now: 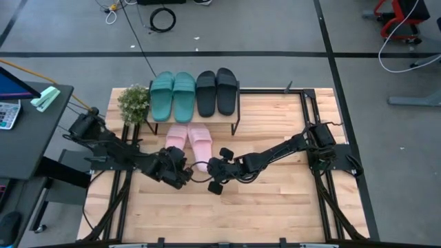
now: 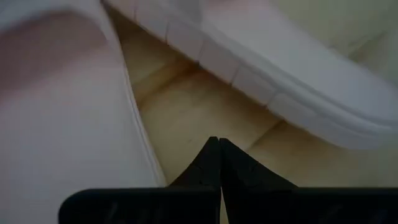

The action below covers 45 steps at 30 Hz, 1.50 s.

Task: Pick and place slides into the shelf
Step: Adjust the pink slides under the shelf

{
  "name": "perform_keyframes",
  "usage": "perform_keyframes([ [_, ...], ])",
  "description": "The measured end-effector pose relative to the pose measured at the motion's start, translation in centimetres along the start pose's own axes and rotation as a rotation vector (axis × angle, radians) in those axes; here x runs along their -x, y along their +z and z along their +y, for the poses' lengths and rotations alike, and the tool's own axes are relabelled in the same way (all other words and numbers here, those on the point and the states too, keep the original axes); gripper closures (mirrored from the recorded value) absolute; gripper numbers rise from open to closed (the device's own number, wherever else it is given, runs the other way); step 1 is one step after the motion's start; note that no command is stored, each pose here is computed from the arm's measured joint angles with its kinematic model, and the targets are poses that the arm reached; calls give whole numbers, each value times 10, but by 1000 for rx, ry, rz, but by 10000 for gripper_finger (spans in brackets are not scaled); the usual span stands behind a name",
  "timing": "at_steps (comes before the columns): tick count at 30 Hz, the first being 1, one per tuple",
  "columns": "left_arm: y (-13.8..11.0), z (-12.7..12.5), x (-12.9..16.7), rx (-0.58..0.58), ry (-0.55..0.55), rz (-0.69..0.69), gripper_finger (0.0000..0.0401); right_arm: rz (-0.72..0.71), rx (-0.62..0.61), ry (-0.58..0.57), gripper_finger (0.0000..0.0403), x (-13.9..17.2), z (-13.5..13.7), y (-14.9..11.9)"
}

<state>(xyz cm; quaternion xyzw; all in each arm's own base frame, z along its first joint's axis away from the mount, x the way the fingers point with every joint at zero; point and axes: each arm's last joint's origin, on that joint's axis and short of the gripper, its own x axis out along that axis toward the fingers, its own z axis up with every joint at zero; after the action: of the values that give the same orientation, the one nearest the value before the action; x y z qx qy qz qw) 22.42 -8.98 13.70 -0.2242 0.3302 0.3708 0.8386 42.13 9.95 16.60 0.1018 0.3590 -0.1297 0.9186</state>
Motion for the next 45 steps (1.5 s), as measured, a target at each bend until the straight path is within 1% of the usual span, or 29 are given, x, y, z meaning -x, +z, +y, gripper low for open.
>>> perform_keyframes([
  [4, -7, -3, -14, 12, 26, 7, 400, 5, 5, 12, 403, -6, 5, -7],
  [10, -8, 5, -36, 6, 137, 15, 400, 0, 17, 60, 403, -7, 15, -12],
  [17, 8, 14, -53, 39, 209, 5, 400, -76, 48, 87, 402, -7, 16, -3],
  [21, 17, 21, -61, 69, 250, 0, 400, -76, 50, 80, 403, -9, 12, -1],
  [26, 29, 32, -71, 61, 304, 3, 399, -77, 54, 73, 402, -10, 9, 0],
  [31, 41, 43, -80, 78, 357, 4, 399, -77, 74, 74, 402, -10, 10, 0],
  [45, 67, 60, -99, 116, 394, -49, 399, -77, 84, 72, 402, -10, 9, 0],
])
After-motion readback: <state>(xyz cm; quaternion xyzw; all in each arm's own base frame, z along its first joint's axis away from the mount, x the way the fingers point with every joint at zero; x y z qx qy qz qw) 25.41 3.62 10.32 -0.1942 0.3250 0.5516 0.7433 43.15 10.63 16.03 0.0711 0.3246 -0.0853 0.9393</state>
